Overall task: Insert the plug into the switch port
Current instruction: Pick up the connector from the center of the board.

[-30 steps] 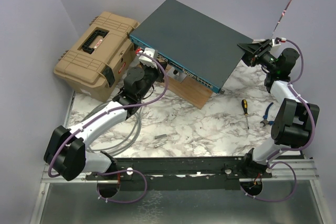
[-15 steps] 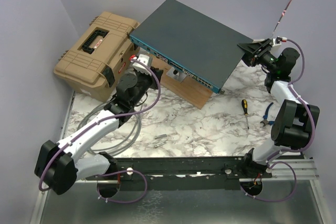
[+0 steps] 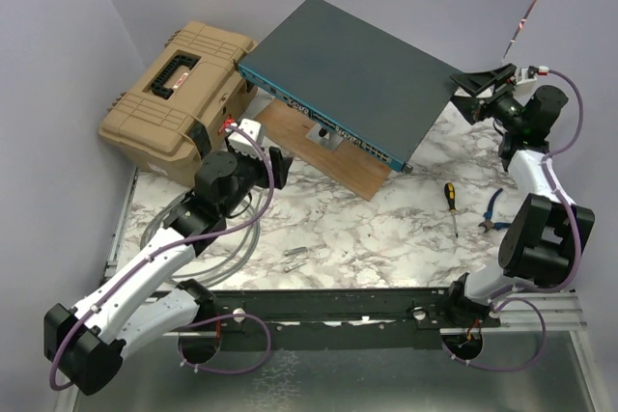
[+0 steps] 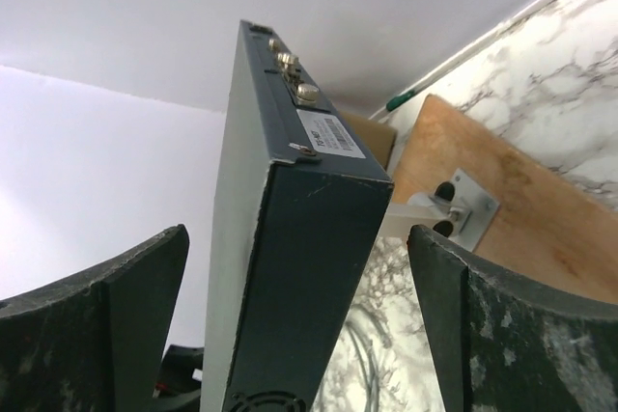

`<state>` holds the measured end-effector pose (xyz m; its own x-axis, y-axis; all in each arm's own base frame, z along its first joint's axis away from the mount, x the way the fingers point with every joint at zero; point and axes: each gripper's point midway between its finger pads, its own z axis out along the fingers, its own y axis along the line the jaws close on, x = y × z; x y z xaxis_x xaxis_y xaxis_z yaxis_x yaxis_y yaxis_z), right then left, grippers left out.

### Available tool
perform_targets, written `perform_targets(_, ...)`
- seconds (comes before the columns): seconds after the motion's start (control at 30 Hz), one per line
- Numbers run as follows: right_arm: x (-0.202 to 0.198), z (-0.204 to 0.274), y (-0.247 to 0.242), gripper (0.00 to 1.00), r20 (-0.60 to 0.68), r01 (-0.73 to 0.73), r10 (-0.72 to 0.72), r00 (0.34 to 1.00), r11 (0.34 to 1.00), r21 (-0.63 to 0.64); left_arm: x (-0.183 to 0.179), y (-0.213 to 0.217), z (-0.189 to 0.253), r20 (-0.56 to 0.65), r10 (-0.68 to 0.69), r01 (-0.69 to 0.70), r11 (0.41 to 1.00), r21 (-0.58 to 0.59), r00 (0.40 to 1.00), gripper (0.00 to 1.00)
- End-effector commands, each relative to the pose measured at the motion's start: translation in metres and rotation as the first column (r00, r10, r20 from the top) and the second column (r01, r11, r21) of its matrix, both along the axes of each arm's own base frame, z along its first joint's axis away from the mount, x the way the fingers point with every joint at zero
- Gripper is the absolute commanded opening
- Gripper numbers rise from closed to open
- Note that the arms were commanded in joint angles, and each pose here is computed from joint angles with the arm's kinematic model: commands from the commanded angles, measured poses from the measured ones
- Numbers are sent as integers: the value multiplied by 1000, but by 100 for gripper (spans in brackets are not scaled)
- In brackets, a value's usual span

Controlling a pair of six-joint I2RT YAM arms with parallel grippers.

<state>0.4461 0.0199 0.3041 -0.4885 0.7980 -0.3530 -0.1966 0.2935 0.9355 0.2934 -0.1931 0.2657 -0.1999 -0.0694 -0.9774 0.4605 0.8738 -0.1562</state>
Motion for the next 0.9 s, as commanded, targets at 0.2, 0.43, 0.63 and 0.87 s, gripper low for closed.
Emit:
perform_targets(0.2, -14, 41, -36, 100, 70, 170, -158, 985, 953, -249, -28, 11, -52, -247, 20, -13, 1000, 28, 969, 83)
perform_targets(0.43, -29, 69, -49, 100, 118, 252, -223, 968, 865, -433, -44, 4, -93, -419, 0, 9, 1000, 19, 908, 89)
perform_targets(0.63, -40, 62, -47, 100, 107, 257, -234, 966, 854, -452, -65, -11, -130, -545, -56, 99, 994, 51, 836, 87)
perform_targets(0.87, -42, 64, -46, 100, 111, 256, -231, 967, 854, -453, -91, -29, -172, -613, -68, 215, 962, 169, 787, 81)
